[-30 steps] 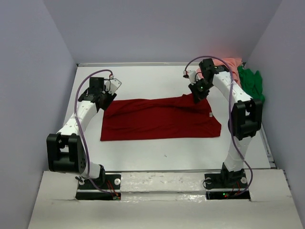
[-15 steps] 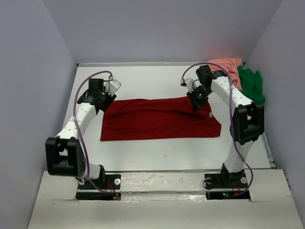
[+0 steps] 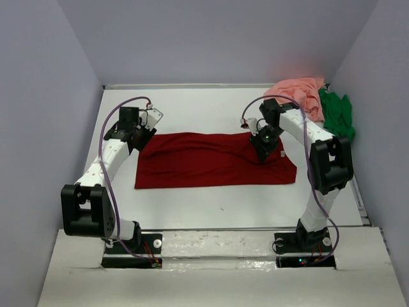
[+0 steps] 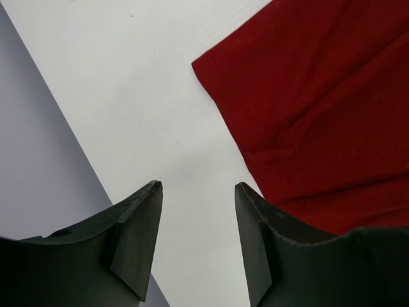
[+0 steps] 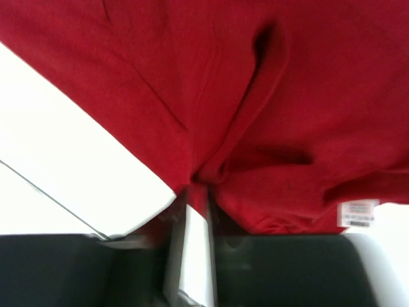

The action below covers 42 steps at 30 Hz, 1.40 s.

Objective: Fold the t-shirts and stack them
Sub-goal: Fold the other side of the tshirt into a rectangle

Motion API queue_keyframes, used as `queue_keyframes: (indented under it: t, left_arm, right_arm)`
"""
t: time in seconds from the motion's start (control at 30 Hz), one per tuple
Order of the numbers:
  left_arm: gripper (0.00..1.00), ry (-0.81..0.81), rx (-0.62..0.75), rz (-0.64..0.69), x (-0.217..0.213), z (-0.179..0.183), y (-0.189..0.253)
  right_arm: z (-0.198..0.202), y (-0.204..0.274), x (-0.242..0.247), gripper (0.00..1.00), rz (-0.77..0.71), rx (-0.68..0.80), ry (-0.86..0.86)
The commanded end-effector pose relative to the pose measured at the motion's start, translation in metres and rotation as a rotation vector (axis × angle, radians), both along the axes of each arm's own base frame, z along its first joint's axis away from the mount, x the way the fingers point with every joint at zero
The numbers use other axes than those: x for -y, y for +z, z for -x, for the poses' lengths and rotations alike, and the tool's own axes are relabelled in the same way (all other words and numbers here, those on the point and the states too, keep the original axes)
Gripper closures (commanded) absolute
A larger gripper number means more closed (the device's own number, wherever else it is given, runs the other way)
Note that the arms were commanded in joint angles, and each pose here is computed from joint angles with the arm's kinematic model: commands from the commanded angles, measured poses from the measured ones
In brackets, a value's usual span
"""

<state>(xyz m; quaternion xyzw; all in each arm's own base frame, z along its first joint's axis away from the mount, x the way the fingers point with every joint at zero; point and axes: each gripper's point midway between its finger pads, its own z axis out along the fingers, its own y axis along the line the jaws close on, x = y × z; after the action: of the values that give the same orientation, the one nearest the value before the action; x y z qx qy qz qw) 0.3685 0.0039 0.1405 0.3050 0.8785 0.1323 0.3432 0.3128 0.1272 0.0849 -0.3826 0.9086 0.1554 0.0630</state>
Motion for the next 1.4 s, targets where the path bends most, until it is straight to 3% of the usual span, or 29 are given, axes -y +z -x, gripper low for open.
queue_keyframes:
  t: [0.0, 0.03, 0.13, 0.17, 0.27, 0.33, 0.4, 0.57, 0.73, 0.87, 1.07, 1.37]
  left_arm:
    - [0.39, -0.002, 0.026, 0.020, 0.001, 0.007, 0.007]
    - [0.39, 0.000, 0.026, 0.021, 0.000, 0.007, 0.007]
    - [0.39, 0.002, 0.029, 0.016, -0.001, 0.010, 0.007]
    - [0.39, 0.003, 0.025, 0.012, -0.001, 0.011, 0.005]
    - [0.39, 0.005, 0.031, -0.002, -0.004, 0.013, 0.006]
    - [0.39, 0.006, 0.036, -0.006, -0.005, 0.015, 0.007]
    - [0.39, 0.003, 0.037, -0.006, -0.005, 0.015, 0.006]
    - [0.39, -0.007, 0.043, 0.006, -0.002, 0.016, 0.006]
    - [0.39, -0.012, 0.061, 0.008, -0.002, 0.015, 0.011]
    - [0.39, -0.010, 0.054, 0.018, 0.000, 0.016, 0.009]
    - [0.39, -0.004, 0.063, 0.007, -0.003, 0.019, 0.008]
    - [0.39, -0.002, 0.065, 0.026, -0.001, 0.017, 0.006]
  right_arm:
    - [0.008, -0.005, 0.000, 0.65, 0.017, -0.016, 0.013]
    - [0.010, -0.010, -0.003, 0.63, 0.020, -0.026, 0.022]
    - [0.013, -0.018, -0.005, 0.43, 0.030, -0.063, 0.034]
    - [0.017, -0.019, -0.005, 0.22, 0.032, -0.080, 0.037]
    - [0.022, -0.010, -0.011, 0.21, 0.016, -0.115, 0.063]
    - [0.015, 0.007, -0.022, 0.24, -0.043, -0.086, 0.079]
    - [-0.001, 0.025, -0.024, 0.33, -0.050, 0.014, 0.056]
    - [-0.041, 0.059, -0.030, 0.74, -0.075, 0.232, -0.011]
    - [-0.056, 0.062, -0.035, 0.85, -0.090, 0.276, -0.035]
    - [-0.059, 0.041, -0.040, 1.00, -0.093, 0.215, -0.034]
    - [-0.070, 0.009, -0.030, 1.00, -0.020, 0.221, -0.032]
    - [-0.089, 0.002, -0.018, 1.00, 0.052, 0.309, -0.066]
